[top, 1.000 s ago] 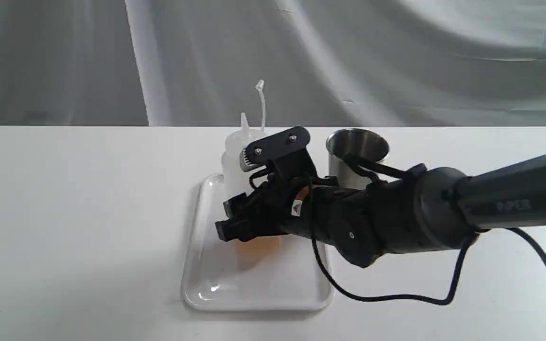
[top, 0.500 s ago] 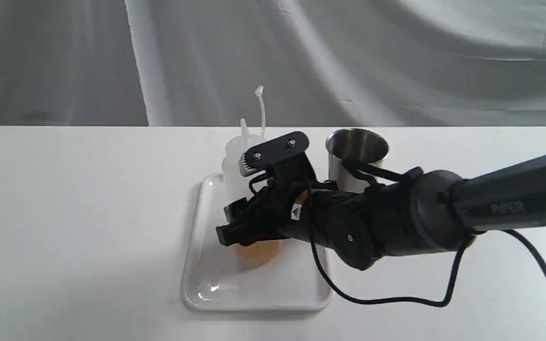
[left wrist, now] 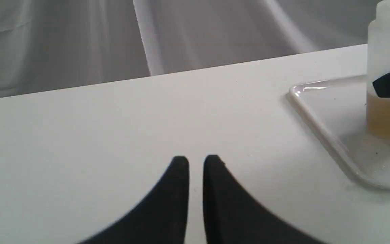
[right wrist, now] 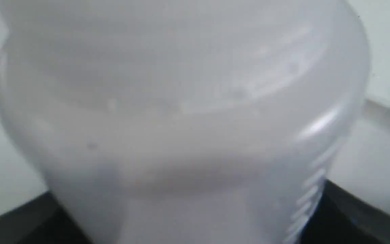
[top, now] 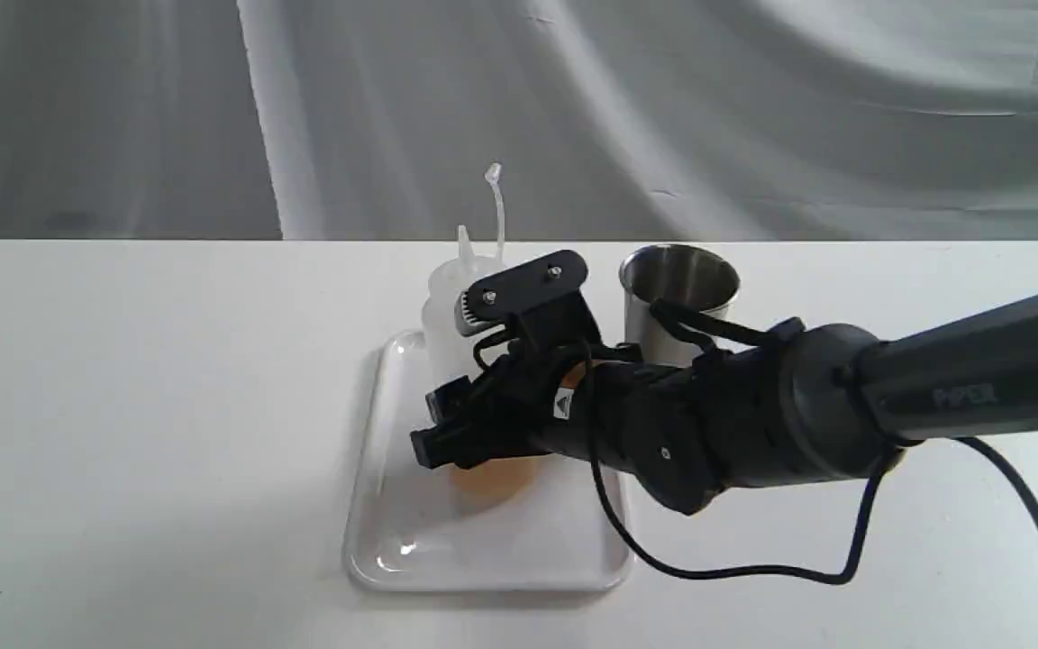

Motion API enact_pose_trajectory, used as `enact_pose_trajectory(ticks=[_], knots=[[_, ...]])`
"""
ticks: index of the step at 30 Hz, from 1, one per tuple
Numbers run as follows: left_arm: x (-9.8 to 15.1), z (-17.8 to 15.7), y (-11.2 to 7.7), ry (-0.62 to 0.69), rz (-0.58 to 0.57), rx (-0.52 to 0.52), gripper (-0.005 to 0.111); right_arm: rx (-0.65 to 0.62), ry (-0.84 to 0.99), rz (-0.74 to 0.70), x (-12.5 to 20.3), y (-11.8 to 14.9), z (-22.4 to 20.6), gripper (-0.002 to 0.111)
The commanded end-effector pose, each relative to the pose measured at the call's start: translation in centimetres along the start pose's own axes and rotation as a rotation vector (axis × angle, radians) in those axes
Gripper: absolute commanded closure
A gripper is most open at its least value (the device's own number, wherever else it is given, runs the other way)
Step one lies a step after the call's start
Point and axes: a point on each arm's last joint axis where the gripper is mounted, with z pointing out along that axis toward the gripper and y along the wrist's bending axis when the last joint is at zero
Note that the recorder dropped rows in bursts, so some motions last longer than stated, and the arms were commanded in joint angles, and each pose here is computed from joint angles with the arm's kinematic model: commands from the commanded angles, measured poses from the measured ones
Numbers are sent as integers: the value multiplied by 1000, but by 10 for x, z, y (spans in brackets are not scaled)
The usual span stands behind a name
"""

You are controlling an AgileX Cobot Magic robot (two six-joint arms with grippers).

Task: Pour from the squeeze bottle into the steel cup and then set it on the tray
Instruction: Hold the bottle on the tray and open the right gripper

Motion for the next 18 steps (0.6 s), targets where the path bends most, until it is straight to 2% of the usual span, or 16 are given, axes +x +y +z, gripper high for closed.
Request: enact_pose_trajectory(ticks=[1,9,12,18], knots=[[1,0,0,-7,-1,2,98,1,-28,0,-6,0,-2,68],[1,0,0,-7,-1,2,98,1,-28,-17,-6,0,-2,24],[1,0,0,-7,-1,2,98,1,-26,-17,-6,0,-2,18],[1,0,0,-7,-1,2,98,0,4,-20,-5,0,-3,18]])
